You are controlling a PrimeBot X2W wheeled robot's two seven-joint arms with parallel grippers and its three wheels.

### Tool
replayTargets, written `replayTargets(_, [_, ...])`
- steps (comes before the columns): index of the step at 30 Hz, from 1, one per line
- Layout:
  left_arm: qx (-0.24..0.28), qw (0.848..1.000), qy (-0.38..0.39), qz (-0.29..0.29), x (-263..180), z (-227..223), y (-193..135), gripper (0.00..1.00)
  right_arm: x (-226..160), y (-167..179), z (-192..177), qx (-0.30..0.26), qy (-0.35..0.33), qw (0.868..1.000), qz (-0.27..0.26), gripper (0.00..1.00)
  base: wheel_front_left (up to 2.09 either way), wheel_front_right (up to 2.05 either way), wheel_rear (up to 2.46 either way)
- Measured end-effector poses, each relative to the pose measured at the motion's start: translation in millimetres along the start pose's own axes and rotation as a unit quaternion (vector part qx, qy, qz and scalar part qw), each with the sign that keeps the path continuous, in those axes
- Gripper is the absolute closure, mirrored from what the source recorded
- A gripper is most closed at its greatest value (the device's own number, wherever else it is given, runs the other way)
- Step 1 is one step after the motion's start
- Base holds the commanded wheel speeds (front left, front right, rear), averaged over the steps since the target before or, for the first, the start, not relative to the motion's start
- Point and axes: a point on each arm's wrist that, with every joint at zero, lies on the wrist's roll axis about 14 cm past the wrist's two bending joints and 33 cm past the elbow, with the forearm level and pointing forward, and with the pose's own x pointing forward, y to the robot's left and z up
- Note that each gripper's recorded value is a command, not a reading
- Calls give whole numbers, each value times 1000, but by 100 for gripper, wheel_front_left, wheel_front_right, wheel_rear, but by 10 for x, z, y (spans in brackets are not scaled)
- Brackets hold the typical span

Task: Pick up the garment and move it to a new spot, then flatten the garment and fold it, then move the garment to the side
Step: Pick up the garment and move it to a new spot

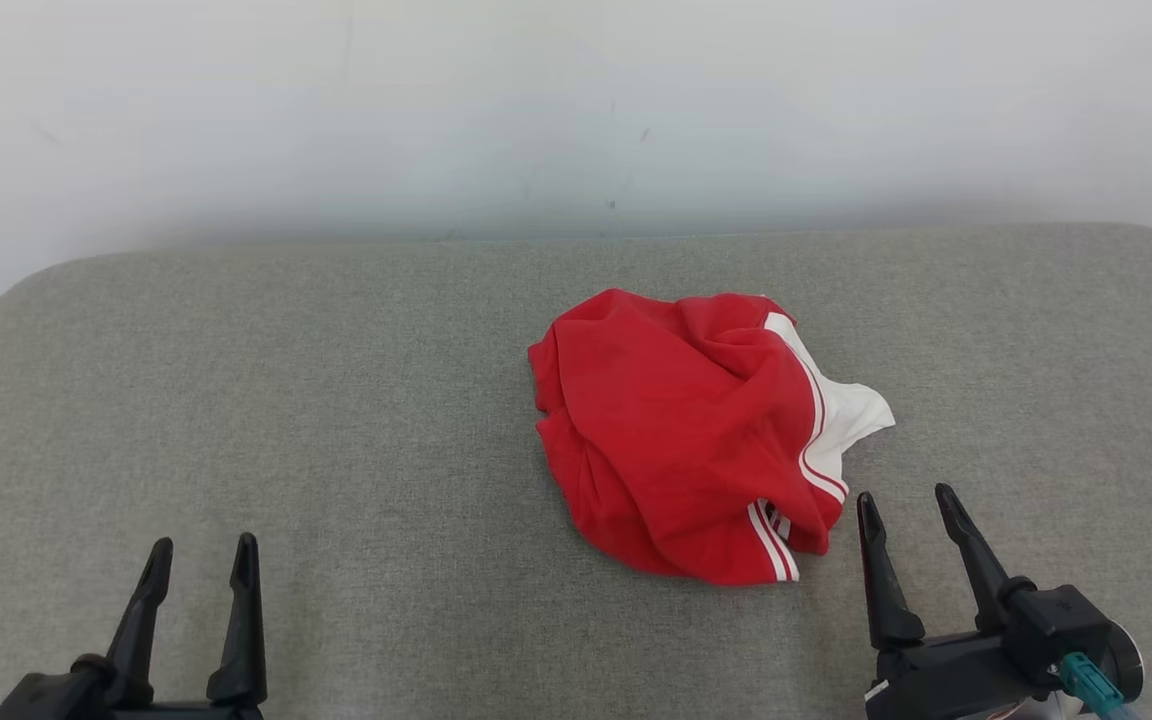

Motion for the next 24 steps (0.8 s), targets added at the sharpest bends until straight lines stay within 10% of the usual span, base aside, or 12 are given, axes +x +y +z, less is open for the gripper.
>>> replayTargets(24, [0,1000,17,1,1,-139,-25,0,-26,-32,-19,0,3,1000,-5,0,0,0,0])
